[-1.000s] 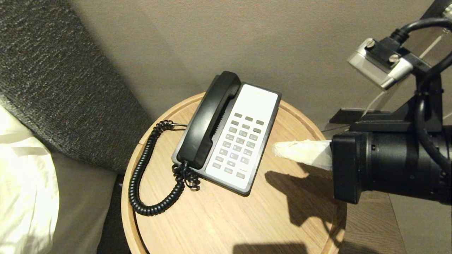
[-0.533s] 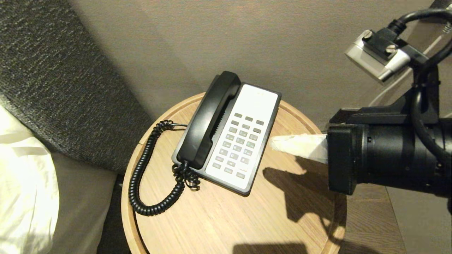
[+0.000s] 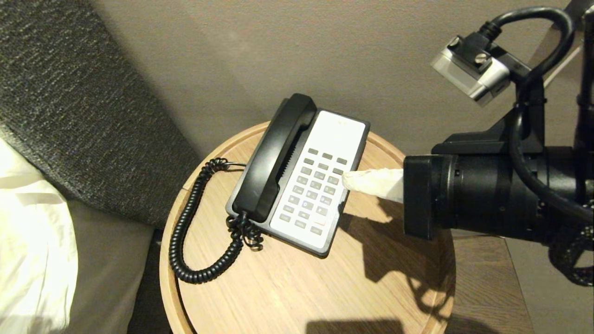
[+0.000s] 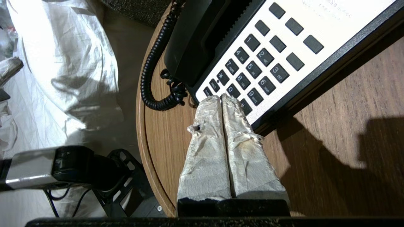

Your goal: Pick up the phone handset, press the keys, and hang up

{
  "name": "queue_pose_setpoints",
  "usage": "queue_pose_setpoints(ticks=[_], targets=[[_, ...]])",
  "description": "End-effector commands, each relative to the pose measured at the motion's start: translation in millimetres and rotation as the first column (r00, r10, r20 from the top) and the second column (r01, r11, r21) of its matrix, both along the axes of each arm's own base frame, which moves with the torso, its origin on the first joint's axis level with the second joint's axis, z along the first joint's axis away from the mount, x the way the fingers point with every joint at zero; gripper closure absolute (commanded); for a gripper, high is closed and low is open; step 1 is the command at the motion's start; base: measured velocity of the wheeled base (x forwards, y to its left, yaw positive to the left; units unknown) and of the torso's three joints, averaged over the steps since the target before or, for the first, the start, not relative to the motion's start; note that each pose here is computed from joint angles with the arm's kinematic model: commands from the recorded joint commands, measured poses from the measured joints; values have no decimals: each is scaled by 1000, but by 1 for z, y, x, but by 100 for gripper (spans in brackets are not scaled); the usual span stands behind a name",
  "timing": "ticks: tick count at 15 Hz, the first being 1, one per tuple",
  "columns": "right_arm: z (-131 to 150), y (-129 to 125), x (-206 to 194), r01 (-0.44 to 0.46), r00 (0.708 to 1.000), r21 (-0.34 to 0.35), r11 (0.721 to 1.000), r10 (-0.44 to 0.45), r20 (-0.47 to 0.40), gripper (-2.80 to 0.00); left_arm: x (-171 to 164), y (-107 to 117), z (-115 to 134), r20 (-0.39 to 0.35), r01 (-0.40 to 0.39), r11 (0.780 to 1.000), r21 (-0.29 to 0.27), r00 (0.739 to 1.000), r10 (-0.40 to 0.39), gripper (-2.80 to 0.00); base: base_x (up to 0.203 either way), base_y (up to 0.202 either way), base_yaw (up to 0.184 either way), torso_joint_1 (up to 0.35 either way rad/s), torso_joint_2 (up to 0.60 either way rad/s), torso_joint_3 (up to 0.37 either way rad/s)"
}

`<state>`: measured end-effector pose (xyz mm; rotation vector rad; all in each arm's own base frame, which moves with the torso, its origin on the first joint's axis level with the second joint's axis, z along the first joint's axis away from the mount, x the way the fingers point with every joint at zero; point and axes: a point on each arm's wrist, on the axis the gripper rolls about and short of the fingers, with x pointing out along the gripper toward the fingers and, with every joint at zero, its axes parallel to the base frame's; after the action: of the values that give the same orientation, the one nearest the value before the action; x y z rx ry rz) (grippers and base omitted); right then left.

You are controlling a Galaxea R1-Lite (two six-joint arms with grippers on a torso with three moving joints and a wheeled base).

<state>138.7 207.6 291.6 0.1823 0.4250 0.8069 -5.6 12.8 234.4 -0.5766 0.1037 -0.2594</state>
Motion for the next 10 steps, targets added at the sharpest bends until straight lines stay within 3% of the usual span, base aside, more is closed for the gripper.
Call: queue_pose_setpoints(ticks=[1,3,4,6,8,10], targets=[[2,0,0,2,1000,7,1000,-2,5,0,-3,-1,-6,-4,-244,969,23,970,245,0,0,0,0,0,0,0],[5,-3,-2,18,1000,17,1000,-19,17,0,-7,-3,-24,-21,-409,911,55,911,411,0,0,0,0,0,0,0],[6,-4,-2,21,1000,23,1000,-21,17,0,-12,-3,-40,-24,-448,891,72,893,450,0,0,0,0,0,0,0],[8,-8,-5,21,1000,32,999,-22,21,0,-13,-4,-72,-51,-458,875,157,881,470,0,0,0,0,0,0,0],[10,-10,-6,23,999,38,999,-24,24,0,-9,-4,-81,-12,-481,851,212,869,495,0,0,0,0,0,0,0],[9,-9,-5,25,999,37,999,-26,22,0,-10,-4,-92,-18,-533,808,250,832,555,0,0,0,0,0,0,0]])
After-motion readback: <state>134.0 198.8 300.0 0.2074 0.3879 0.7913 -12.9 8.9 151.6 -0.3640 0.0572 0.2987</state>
